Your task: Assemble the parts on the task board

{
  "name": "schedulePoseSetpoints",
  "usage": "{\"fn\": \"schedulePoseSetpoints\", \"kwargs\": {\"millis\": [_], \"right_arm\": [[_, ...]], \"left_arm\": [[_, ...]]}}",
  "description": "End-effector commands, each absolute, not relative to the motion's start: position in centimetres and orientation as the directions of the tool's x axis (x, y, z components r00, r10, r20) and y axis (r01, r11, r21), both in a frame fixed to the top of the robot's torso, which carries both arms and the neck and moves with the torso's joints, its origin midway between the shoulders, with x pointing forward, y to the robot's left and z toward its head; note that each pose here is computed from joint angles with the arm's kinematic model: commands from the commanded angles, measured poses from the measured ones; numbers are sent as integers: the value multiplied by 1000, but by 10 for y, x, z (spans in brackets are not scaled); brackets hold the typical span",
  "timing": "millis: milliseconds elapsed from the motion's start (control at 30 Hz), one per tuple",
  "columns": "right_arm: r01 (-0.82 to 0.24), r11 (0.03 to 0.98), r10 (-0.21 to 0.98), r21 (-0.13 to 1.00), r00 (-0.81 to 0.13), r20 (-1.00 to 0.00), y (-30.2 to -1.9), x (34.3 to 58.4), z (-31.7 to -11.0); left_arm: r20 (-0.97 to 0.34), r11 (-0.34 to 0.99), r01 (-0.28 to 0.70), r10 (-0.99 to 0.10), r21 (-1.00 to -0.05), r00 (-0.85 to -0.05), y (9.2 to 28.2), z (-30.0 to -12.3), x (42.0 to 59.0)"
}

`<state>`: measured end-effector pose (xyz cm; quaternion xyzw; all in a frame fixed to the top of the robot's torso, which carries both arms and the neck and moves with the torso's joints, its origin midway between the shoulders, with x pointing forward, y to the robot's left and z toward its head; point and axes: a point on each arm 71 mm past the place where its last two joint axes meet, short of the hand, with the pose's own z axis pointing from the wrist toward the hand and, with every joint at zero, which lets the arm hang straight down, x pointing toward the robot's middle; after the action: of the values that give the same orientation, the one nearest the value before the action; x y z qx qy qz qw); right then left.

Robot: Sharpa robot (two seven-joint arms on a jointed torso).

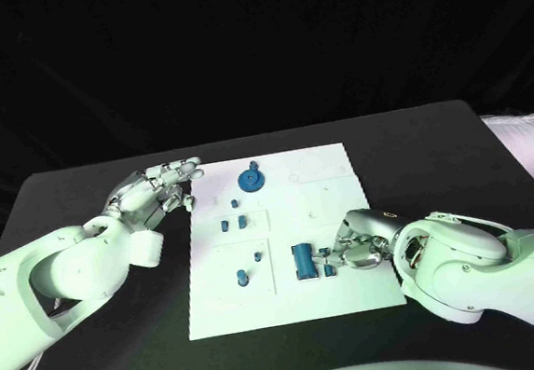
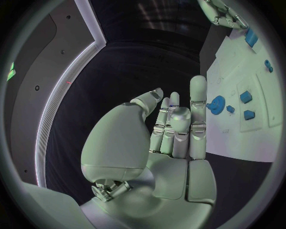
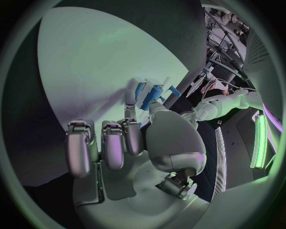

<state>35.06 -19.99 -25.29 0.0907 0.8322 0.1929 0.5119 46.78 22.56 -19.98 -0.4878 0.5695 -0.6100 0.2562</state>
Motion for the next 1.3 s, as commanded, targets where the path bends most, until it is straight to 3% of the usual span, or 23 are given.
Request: {"fn": "schedulePoseSetpoints", "kwargs": {"millis": [33,467,667,800,1000,1300], "right_arm": [[-67,908,345,414,-443,-828,-199,350,-251],[-65,905,352,420,-439,-827,-207,346,-247],[-46,840,482,541,-396,-781,-216,348,-242],[-42,719,629,694,-386,-675,-224,361,-233],[6,464,834,886,-340,-435,-246,400,-221],[80,146,967,986,-224,-125,-262,458,-223]], "left_arm": [[309,-225,-241,-857,-944,-412,223,-199,467],[309,-225,-240,-858,-944,-411,224,-199,467],[309,-225,-239,-858,-944,-411,224,-199,468],[307,-226,-235,-861,-945,-405,224,-201,469],[308,-237,-226,-878,-945,-366,225,-207,474],[294,-260,-168,-927,-951,-232,232,-222,495]]}}
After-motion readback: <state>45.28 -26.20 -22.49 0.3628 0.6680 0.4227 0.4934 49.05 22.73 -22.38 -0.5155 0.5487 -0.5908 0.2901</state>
